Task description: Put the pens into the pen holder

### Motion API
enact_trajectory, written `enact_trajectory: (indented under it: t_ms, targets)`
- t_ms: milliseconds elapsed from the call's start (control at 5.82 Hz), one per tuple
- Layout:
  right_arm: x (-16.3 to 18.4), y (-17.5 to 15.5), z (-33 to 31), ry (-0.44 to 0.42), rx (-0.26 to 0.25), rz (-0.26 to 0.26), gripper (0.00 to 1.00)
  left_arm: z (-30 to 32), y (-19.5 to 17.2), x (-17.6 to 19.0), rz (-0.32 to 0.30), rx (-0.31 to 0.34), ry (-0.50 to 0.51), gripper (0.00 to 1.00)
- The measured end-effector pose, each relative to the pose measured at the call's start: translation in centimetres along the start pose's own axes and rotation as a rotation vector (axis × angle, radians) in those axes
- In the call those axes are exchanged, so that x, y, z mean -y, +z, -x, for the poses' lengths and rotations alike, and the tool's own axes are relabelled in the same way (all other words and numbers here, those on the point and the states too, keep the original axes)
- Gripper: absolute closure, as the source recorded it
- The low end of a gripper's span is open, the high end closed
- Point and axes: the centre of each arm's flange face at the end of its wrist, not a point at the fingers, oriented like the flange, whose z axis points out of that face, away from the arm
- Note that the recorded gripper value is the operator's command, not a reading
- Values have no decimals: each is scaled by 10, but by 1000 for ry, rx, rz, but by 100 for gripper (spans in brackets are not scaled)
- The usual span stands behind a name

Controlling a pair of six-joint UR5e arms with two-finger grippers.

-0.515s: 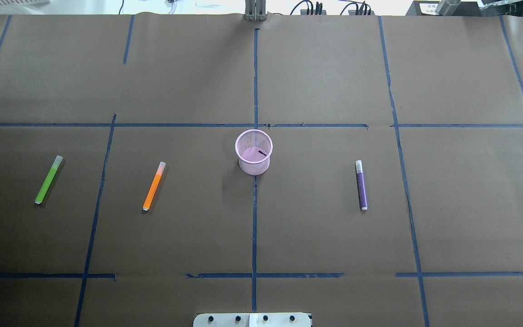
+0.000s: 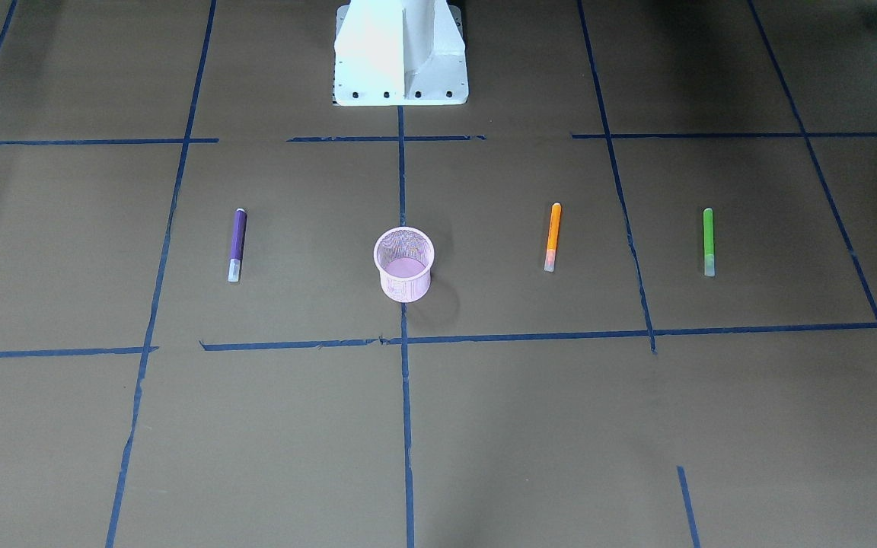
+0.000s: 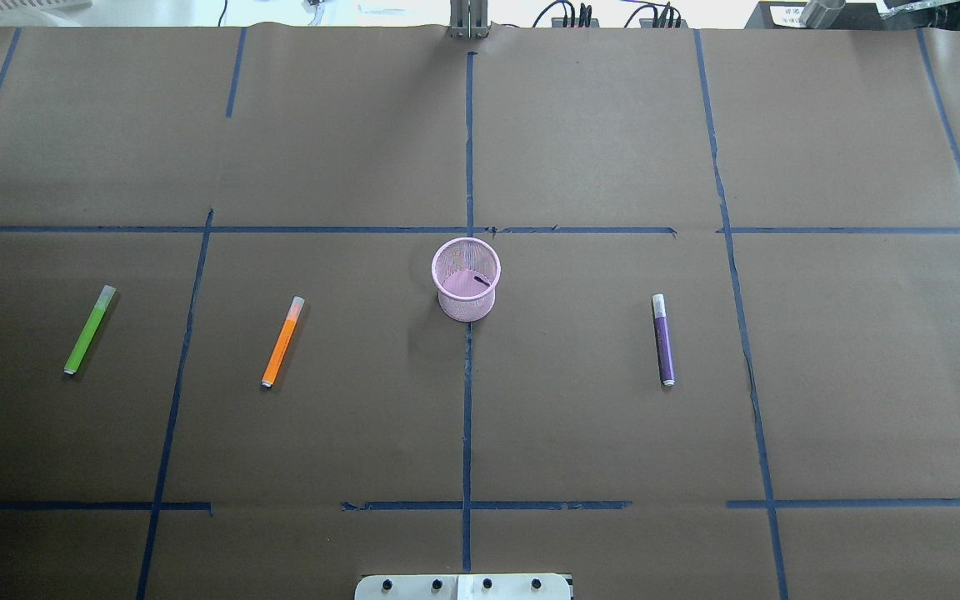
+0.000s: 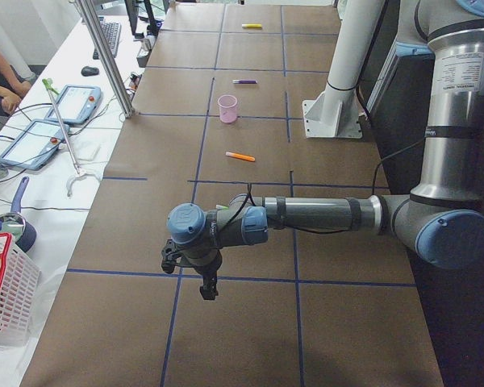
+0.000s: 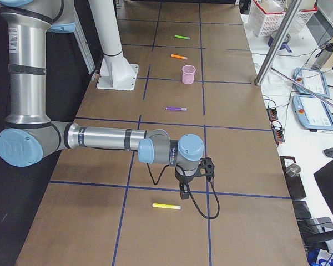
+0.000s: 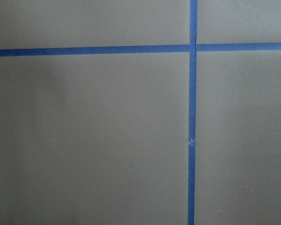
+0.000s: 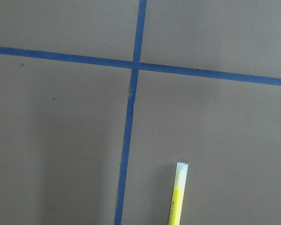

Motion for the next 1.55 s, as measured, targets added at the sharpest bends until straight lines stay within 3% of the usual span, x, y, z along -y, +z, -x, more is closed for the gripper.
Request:
enact_trajectory:
  t_ms: [859,1203,1546]
  targets:
    - [-2,-2,4,-6,3,-4,0,-41,-31,8,-63,10,78,0]
    - [-8,0,7,-13,6,2,0,-115,-35,18,-73,10,167,0]
    - [-7,18,20,-36,7,41,0,-232,-18,40,-59,-17,214,0]
